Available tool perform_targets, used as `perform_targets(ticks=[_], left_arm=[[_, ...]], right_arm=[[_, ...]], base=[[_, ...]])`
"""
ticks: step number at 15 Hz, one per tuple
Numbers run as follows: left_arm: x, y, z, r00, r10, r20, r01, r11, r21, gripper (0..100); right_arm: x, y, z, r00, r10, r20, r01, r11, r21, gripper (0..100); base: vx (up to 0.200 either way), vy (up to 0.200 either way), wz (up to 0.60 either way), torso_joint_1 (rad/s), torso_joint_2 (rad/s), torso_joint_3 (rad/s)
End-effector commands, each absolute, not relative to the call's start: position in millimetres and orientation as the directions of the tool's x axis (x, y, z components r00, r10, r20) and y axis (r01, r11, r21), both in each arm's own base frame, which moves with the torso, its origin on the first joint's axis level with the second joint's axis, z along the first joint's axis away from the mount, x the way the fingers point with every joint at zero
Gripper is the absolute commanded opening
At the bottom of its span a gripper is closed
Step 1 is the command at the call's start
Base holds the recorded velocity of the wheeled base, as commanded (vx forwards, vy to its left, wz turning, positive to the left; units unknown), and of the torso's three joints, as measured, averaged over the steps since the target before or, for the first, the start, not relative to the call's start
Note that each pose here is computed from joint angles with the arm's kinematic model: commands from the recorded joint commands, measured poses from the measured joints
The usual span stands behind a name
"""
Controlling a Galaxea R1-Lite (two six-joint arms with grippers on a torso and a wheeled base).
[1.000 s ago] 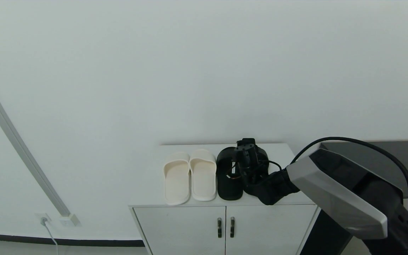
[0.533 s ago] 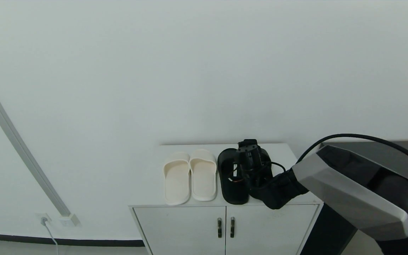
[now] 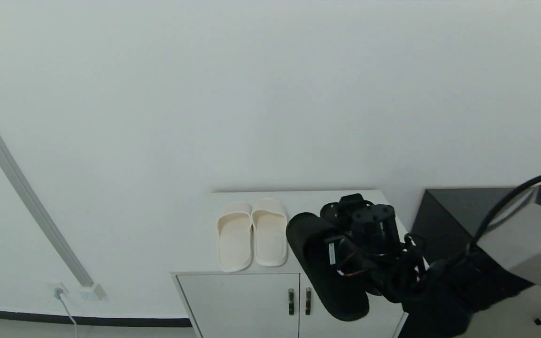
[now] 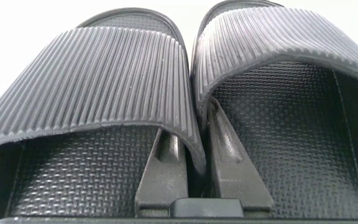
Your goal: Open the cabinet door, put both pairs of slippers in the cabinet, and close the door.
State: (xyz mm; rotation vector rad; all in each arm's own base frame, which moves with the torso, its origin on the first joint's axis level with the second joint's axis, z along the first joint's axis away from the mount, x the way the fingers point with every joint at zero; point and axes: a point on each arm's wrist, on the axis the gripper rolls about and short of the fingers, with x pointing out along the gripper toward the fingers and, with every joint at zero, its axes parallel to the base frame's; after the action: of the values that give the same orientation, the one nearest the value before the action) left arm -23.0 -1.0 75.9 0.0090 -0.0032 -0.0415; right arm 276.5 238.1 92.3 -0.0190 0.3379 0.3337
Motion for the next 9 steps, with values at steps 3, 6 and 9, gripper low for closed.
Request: perform_targets(ticks=[3,6,9], left_arm=[[-22.9,-1.0,75.9,0.999,-0.041,0.002,0.041,0.999,0.009,0],[-22.9,-1.0,75.9,0.999,-0.043,0.002,0.043,0.999,0.009,0],[-22.9,-1.0,75.9,0.999,-0.041,0.002,0.041,0.999,0.008,0]], right_arm=[[199.5,184.5,145.5,0.746,0.613,-0.262,-0.6,0.788,0.136,0],[182.9,175.4,141.9,0.667,0.669,-0.327,-0.663,0.734,0.149,0],[178.3,174.2,135.2,0.653,0.669,-0.354,-0.667,0.73,0.149,0]], base=[[0.0,0.0,0.0,0.0,0.0,0.0],[0.0,0.0,0.0,0.0,0.0,0.0],[0.0,0.0,0.0,0.0,0.0,0.0]])
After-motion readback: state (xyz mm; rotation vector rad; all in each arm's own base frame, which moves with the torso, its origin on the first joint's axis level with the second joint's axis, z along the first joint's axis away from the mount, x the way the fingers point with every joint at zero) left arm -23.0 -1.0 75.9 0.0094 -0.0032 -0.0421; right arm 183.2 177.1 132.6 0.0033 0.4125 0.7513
